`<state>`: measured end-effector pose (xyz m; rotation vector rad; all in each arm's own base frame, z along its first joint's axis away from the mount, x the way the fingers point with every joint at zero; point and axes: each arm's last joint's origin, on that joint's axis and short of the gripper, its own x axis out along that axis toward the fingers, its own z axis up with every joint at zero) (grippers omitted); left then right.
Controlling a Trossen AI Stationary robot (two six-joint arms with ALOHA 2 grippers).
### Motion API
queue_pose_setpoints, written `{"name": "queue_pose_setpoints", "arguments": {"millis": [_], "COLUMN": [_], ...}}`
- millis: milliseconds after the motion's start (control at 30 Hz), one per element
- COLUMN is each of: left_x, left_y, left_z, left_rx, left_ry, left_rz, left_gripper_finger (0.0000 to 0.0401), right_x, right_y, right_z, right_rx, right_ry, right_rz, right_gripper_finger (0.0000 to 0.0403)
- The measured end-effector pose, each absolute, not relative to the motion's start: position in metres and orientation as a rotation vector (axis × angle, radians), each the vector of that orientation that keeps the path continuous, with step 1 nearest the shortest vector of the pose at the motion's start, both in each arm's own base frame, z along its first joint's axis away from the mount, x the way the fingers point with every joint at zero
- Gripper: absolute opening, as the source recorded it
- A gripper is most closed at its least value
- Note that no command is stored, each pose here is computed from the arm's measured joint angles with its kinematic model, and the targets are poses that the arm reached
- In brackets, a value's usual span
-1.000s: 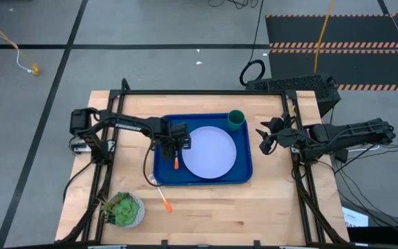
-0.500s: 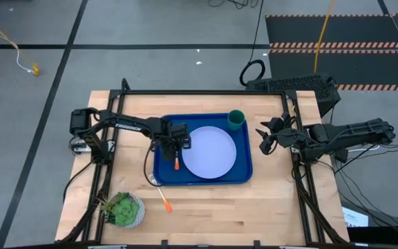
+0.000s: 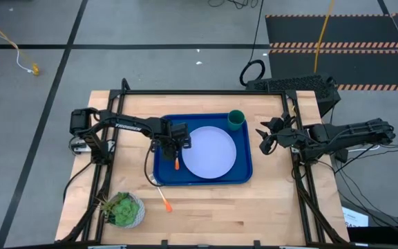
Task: Pick and place plate/cup/fork/spoon on tray
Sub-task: Put the orange spoon to the left of the blue plate on the blue serving tray
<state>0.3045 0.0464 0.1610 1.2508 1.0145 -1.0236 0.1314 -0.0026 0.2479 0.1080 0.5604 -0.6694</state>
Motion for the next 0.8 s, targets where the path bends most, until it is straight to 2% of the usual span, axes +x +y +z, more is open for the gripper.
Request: {"name": "queue_pose_setpoints", "arguments": {"millis": [400, 633, 800], "left_x": [0.3068, 0.3074, 0.3080], "left_y": [0.0467, 0.0422, 0.0368], "left_z": [0.1617, 0.1616, 0.1616], "left_rx": [1.258, 1.298, 1.231], "left_ry": [1.002, 1.050, 1.120], "left_rz": [-1.000, -0.977, -0.885], "left_gripper_finger": [0.0128, 0.0134, 0.0134], "right_x": [0.1314, 0.1314, 0.1314], "right_y": [-0.0027, -0.0027, -0.0027], "right_z": [0.2479, 0.2479, 0.2479], "right_rx": [0.108, 0.108, 0.108], "right_ry": [0.560, 0.560, 0.560], "right_rz": [-0.670, -0.670, -0.670], "right_gripper_finger": [0.0160, 0.0160, 0.0160]}}
